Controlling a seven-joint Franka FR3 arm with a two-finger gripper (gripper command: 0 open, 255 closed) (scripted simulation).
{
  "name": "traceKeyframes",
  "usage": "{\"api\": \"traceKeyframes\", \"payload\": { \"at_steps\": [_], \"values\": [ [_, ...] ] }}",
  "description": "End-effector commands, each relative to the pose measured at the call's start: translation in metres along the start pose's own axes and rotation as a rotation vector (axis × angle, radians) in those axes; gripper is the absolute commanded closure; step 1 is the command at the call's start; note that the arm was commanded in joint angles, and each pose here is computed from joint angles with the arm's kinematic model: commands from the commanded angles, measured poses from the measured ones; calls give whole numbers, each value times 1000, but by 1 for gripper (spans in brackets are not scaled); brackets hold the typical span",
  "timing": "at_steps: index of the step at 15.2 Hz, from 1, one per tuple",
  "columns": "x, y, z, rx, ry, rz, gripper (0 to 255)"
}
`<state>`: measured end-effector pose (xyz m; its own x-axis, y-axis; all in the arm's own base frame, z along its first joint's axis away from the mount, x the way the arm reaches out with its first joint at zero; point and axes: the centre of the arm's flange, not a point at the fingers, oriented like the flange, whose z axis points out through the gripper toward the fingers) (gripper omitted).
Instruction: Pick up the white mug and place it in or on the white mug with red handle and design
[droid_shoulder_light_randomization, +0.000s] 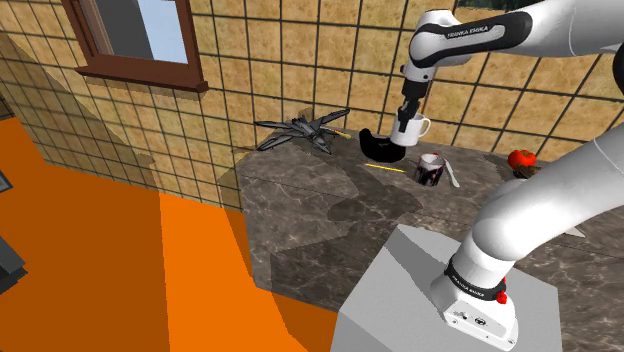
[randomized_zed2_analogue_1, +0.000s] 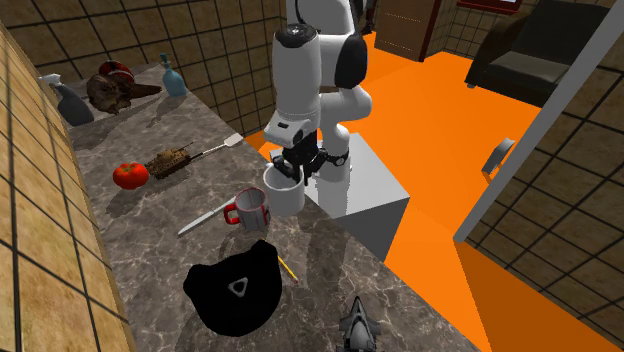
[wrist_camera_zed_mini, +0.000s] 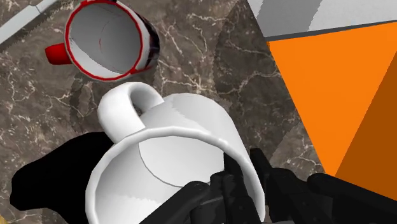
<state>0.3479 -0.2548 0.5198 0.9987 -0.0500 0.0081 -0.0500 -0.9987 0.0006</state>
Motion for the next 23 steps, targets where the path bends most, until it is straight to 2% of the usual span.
{"api": "traceKeyframes", "payload": {
  "at_steps": [1,12,23],
  "values": [
    [-17,16,-4,0,0,-1,255],
    [-114,120,-23,0,0,-1,255],
    [-115,120,36,0,0,-1,255]
  ]
}}
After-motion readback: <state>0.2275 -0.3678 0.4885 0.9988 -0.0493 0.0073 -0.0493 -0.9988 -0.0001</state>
